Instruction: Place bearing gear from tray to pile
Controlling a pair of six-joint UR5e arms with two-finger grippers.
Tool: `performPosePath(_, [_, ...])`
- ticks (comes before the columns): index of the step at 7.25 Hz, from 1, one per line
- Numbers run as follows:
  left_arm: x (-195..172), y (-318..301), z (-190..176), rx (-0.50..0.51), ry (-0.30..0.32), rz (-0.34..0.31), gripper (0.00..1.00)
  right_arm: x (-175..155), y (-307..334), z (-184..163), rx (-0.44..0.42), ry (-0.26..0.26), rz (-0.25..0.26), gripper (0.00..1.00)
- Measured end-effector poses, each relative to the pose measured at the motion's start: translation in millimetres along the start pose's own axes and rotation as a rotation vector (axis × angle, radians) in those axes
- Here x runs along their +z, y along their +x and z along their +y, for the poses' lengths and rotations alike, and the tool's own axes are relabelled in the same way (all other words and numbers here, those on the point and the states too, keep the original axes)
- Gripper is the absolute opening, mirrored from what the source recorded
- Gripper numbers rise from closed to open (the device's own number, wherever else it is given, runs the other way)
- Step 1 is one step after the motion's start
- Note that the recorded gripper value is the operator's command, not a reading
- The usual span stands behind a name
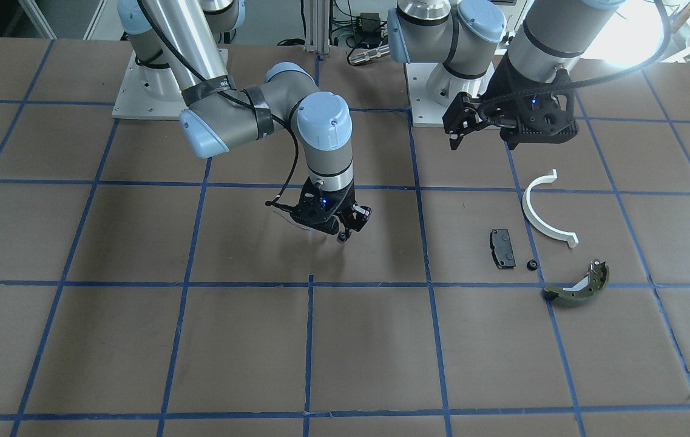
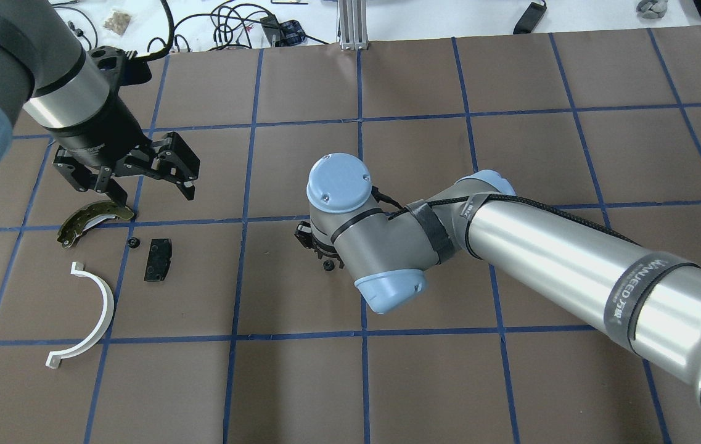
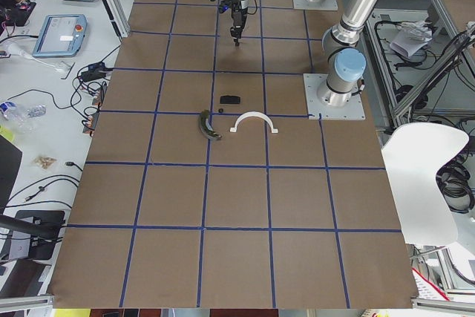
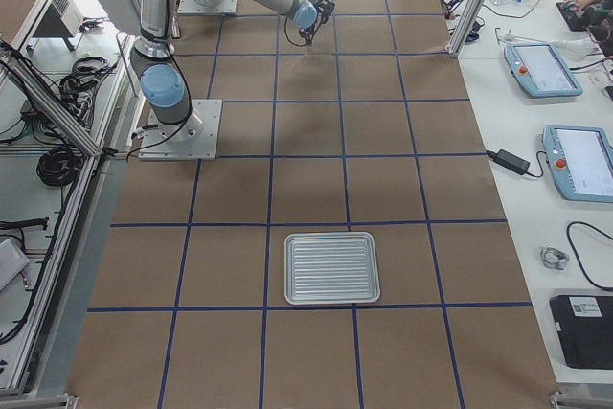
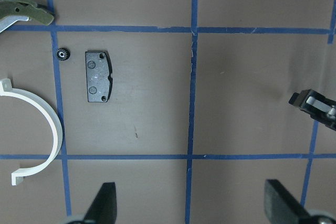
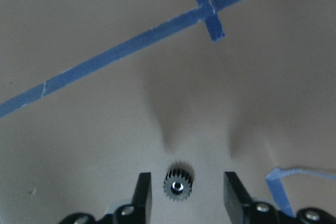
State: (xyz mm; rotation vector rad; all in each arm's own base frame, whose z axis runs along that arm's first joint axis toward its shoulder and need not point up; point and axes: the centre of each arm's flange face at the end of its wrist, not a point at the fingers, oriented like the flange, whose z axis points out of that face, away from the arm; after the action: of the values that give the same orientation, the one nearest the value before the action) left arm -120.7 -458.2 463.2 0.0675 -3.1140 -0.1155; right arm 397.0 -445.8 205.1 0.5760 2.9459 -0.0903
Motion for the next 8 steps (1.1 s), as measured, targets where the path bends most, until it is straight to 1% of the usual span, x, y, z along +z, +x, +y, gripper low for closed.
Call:
performPosePath(1, [0.1,10.2,-0.3,0.009,0.022,-0.003,1.00,-4.6,11.9,-26.2,-0.055,0.023,-0.010,1.00])
performPosePath(2, [1.0,15.5,-0.7,0.015,0.031,-0.003,1.00,-13.2,31.4,-59.4,-0.124,0.052,-0.005,1.00])
performPosePath(3, [5.0,21.8,1.0,0.018,0.026,-0.001,1.00,-29.2,56.6,-94.9,-0.205,0.090,0.010,1.00])
performPosePath(4, [19.3,36.4,6.7,0.014,0.009,0.001,1.00,-48.7,81.1,-123.8,-0.279,0.120,0.022,1.00])
performPosePath(5, [45.4,63.6,14.5,0.013,0.013,-0.001,1.00,-72.2,102.0,-141.5,-0.332,0.131,0.036,1.00])
performPosePath(6, [73.7,93.0,18.5,0.027,0.047,0.000,1.00,-98.9,118.2,-147.8,-0.362,0.118,0.053,1.00])
performPosePath(7, [101.8,113.7,18.4,0.045,0.056,0.000,1.00,-127.2,128.2,-147.8,-0.381,0.100,0.066,1.00])
performPosePath(8, [131.3,128.7,18.6,0.065,0.033,-0.005,1.00,-157.6,132.1,-146.8,-0.394,0.064,0.081,1.00])
